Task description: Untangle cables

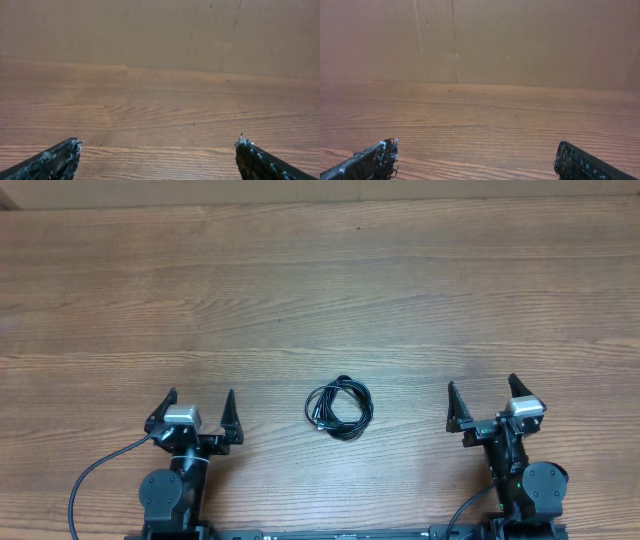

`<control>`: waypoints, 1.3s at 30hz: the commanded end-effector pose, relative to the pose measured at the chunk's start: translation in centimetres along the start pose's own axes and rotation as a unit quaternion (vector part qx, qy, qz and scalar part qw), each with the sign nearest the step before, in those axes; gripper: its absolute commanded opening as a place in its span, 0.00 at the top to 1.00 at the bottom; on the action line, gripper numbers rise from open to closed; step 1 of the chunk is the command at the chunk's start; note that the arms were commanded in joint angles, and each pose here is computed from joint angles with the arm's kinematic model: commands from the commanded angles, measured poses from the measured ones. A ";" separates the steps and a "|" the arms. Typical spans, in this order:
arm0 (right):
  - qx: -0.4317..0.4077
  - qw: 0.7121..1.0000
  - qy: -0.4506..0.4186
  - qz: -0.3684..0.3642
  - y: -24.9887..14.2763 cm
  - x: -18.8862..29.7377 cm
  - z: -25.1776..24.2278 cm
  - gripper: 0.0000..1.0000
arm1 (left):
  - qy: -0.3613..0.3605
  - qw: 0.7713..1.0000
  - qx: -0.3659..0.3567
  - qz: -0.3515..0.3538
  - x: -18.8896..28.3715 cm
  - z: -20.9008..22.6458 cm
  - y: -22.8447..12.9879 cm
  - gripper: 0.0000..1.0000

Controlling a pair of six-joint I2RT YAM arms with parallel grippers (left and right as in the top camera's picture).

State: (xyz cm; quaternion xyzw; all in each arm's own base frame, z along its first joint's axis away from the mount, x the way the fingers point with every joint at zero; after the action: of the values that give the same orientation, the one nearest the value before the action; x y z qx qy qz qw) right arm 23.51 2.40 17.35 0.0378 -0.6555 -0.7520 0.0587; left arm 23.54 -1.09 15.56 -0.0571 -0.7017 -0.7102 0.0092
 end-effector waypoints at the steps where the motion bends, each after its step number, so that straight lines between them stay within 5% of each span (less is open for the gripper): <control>1: 0.003 1.000 -0.001 -0.002 -0.2 0.0 0.0 0.00 | -0.008 1.000 0.016 0.006 0.5 -0.3 0.8 0.00; 11: 0.003 1.000 -0.001 -0.002 -0.2 0.0 0.0 0.00 | -0.044 0.997 0.023 0.065 3.5 -1.6 5.2 0.00; 20: 0.003 1.000 -0.001 -0.002 -0.2 0.0 0.0 0.00 | -0.089 0.973 0.047 0.207 3.5 -3.0 8.9 0.00; 27: 0.003 1.000 -0.001 -0.002 -0.2 0.0 0.0 0.00 | -0.147 0.930 0.086 0.327 1.8 -5.0 10.8 0.00; 39: 0.003 1.000 -0.001 -0.002 -0.2 0.0 0.0 0.00 | -0.267 0.835 0.083 0.475 -2.3 -12.0 5.0 0.00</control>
State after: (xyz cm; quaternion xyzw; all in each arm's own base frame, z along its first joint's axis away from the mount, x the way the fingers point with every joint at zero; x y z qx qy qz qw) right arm 23.51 2.40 17.34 0.0376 -0.6555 -0.7520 0.0591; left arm 25.16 -10.92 20.54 -0.5365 -0.6344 -0.5254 0.1835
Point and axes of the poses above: each gripper's point midway between its finger pads, its own x axis back along the fingers, its own z axis along the line the jaws close on, y = z × x, the point moved 1 cm from there along x, back along the fingers, and after that the axes turned 7 degrees about -x, right-handed, at the moved point
